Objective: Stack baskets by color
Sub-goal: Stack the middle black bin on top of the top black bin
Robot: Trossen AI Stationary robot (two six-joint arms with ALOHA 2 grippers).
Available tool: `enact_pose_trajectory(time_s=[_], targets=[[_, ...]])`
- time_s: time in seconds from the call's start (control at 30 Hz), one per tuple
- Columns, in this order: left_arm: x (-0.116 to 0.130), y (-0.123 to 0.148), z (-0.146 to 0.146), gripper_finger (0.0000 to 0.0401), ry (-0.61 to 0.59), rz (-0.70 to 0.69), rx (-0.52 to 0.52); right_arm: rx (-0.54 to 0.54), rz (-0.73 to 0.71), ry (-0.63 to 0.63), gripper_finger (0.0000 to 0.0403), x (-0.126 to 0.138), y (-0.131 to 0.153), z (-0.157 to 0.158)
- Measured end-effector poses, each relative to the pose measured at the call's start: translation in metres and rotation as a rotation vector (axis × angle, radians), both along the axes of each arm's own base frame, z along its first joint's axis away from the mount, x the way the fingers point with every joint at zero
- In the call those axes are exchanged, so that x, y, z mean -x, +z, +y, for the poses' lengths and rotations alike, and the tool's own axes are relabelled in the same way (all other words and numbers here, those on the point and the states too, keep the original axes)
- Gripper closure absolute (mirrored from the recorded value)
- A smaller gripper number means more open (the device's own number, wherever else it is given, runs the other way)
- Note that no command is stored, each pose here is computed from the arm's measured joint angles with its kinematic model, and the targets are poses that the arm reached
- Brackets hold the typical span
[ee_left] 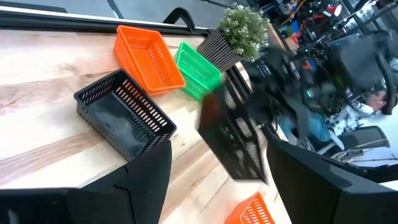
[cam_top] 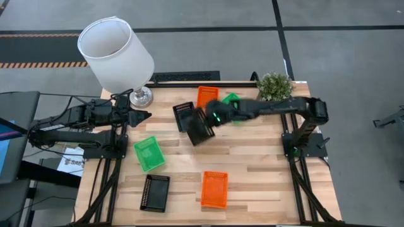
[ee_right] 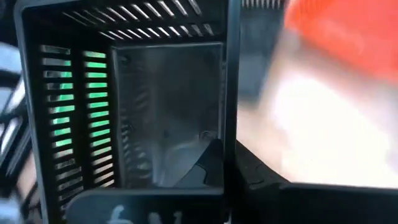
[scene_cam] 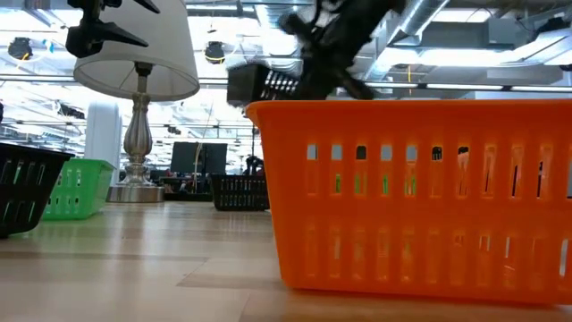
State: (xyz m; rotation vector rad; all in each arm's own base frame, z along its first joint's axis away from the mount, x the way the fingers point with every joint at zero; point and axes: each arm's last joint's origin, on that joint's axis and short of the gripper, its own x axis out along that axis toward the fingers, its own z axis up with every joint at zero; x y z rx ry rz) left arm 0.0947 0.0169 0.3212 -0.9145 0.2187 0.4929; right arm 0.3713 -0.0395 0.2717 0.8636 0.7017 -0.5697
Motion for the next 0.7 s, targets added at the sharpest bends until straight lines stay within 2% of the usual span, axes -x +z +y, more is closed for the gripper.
enact_pose_trajectory(time_s=[0.13,0.3,0.5,0.7], targets=[[0.0,0.0,0.0,0.015,0.002,0.001,-0.004,0.066,0.004,0.019,0.0392,-0.026,0.0,-0.036],[0.0,0.0,0.0,0.015,0.002,0.002,-0.004,0.039,0.005,0.022,0.0384,-0.054,-0.011,-0.068],[0.0,0.0,0.0,0.015,0.006,0.0,0.005,0.043,0.041,0.037,0.0391,-0.079,-0.035,-0.076],[0.0,0.0,0.0,0.015,0.008,-0.002,0.008,0.029,0.12,0.036,0.038,-0.084,-0.059,-0.079]])
